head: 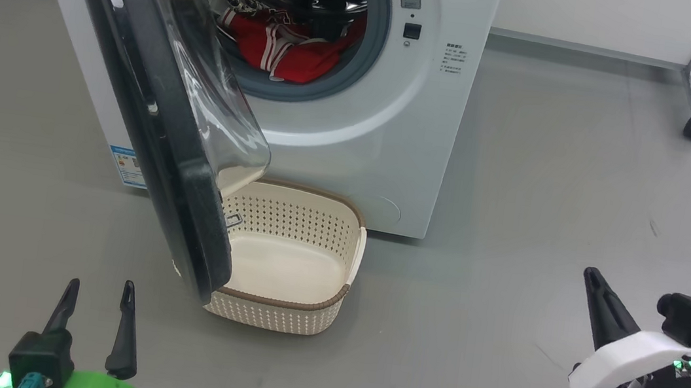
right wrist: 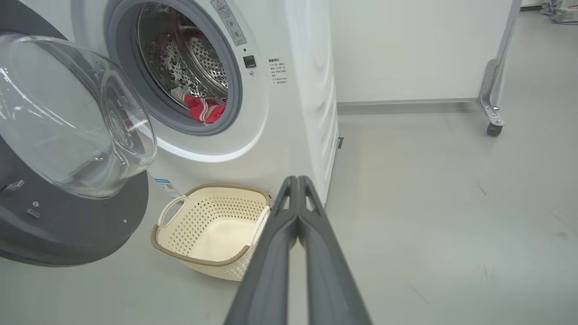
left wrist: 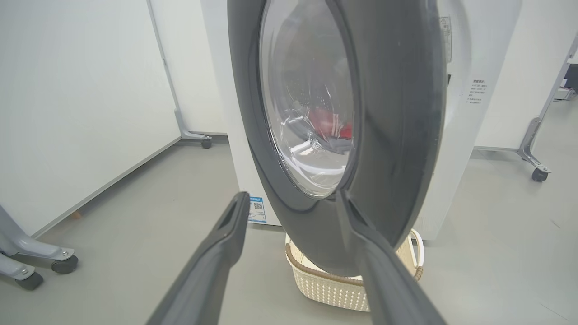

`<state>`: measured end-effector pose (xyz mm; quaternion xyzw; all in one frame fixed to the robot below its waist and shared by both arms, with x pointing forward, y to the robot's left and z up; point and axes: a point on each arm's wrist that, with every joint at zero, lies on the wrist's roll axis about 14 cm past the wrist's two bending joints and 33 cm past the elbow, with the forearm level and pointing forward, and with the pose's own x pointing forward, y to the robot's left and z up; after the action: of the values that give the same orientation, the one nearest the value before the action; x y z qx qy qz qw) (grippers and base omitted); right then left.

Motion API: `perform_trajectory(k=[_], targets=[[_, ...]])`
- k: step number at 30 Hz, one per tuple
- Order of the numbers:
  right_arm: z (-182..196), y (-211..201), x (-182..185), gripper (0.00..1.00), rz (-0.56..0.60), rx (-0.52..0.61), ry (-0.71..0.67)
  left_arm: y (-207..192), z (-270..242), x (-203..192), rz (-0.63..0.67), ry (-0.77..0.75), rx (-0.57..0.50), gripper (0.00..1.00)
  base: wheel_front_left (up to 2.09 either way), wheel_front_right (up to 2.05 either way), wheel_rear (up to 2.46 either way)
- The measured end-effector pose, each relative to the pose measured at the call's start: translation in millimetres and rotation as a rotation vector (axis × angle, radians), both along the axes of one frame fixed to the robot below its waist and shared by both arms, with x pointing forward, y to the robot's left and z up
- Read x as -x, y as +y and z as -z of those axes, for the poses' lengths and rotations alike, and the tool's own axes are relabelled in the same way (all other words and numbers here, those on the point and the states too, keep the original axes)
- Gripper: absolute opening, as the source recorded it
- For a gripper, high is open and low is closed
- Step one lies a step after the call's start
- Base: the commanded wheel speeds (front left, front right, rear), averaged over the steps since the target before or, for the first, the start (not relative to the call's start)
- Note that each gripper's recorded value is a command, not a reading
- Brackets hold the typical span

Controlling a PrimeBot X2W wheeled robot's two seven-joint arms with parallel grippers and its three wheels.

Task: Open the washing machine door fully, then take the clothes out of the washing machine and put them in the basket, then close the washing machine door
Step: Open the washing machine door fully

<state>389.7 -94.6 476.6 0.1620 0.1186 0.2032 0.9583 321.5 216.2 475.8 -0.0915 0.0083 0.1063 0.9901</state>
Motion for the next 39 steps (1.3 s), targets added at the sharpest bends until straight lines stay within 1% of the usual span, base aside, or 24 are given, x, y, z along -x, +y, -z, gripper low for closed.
perform_trajectory(k=[5, 8, 9, 10, 11, 14, 17, 20, 25, 31, 34, 39], targets=[[-1.7, -22.0, 10.8, 0.00, 0.088, 0.021, -0.064, -6.7, -6.9, -4.4, 0.026, -0.024, -0.002, 1.00, 0.00, 0.00, 0.00], [1.5, -24.4, 17.1, 0.00, 0.095, 0.022, -0.058, -3.9, -9.5, -5.1, 0.018, -0.032, -0.002, 1.00, 0.00, 0.00, 0.00], [1.4, -25.8, 17.7, 0.13, 0.105, 0.027, -0.061, -3.2, -9.5, -5.3, 0.016, -0.032, -0.003, 1.00, 0.00, 0.00, 0.00], [0.0, -27.8, 17.7, 0.49, 0.114, 0.029, -0.068, -4.4, -9.7, -5.9, 0.022, -0.033, -0.002, 1.00, 0.00, 0.00, 0.00], [-1.1, -30.8, 17.8, 1.00, 0.125, 0.032, -0.072, -5.9, -9.8, -6.5, 0.030, -0.034, -0.001, 1.00, 0.00, 0.00, 0.00], [0.6, -34.1, 21.6, 1.00, 0.121, 0.073, -0.086, -8.6, -10.3, -7.5, 0.041, -0.036, -0.004, 1.00, 0.00, 0.00, 0.00], [3.4, -32.9, 27.5, 1.00, 0.087, 0.134, -0.107, -7.6, -11.0, -7.8, 0.038, -0.039, -0.002, 1.00, 0.00, 0.00, 0.00], [5.4, -31.6, 32.2, 1.00, 0.077, 0.150, -0.111, -8.1, -11.8, -8.3, 0.040, -0.043, 0.001, 1.00, 0.00, 0.00, 0.00], [-9.4, -24.5, 32.2, 1.00, 0.040, 0.202, -0.196, -8.2, -11.7, -9.1, 0.039, -0.042, -0.002, 1.00, 0.00, 0.00, 0.00], [-18.5, -31.6, 29.9, 1.00, 0.078, 0.199, -0.226, -8.8, -10.9, -10.3, 0.046, -0.040, -0.006, 1.00, 0.00, 0.00, 0.00], [-16.6, -33.6, 32.1, 1.00, 0.094, 0.197, -0.220, -9.3, -10.3, -10.7, 0.048, -0.038, -0.008, 1.00, 0.00, 0.00, 0.00], [-17.3, -38.6, 32.6, 1.00, 0.142, 0.165, -0.213, -9.9, -9.1, -11.5, 0.053, -0.035, -0.005, 1.00, 0.00, 0.00, 0.00]])
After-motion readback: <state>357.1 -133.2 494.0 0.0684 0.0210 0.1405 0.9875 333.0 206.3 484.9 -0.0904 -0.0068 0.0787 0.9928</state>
